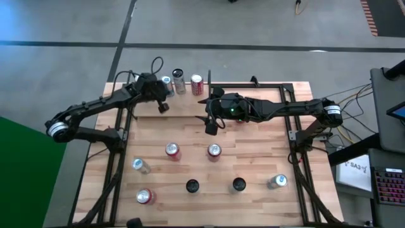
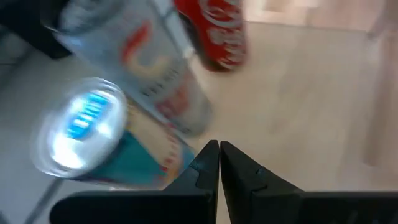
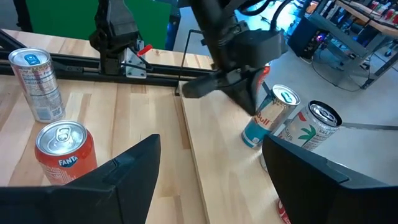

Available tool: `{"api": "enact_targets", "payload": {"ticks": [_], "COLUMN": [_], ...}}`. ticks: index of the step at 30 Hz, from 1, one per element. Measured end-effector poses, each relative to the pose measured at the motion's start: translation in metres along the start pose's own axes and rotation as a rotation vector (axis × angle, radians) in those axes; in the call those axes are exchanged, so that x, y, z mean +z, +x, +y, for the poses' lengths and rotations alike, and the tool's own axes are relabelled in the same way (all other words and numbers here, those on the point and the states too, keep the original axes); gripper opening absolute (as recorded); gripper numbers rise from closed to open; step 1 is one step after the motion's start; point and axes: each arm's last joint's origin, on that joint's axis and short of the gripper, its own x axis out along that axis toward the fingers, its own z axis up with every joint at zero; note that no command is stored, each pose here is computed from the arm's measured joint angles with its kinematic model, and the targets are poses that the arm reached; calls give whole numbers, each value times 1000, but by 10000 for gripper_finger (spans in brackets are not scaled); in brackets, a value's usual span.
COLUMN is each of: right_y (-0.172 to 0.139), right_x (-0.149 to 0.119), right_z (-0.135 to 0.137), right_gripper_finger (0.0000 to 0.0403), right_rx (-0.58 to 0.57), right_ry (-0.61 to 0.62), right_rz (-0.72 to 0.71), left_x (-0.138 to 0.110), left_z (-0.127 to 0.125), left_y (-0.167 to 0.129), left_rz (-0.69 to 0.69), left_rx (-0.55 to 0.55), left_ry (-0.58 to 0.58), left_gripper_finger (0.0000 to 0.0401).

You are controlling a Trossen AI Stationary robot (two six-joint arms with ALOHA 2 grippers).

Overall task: Place canned beverage on shelf
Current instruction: Put the top blue soda can on the shelf

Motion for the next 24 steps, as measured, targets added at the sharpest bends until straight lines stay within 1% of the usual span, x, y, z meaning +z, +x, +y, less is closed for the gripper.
{"api": "enact_targets", "payload": {"ticks": [6, 19, 24], "right_y": [0, 0, 0], "right_x": [0, 0, 0], "right_z": [0, 0, 0], "right_gripper_finger": [267, 262, 258], "right_rx": [0, 0, 0], "right_ry": [0, 0, 0], "right_rz": [1, 1, 1], "left_x": [-1, -2, -4], "left_z": [6, 9, 11], "left_y": [3, 12, 14], "left_rz": [48, 54, 97], "left_rx": [150, 168, 243], "left_ry": [-3, -16, -17], "left_gripper_finger": [0, 0, 0]}}
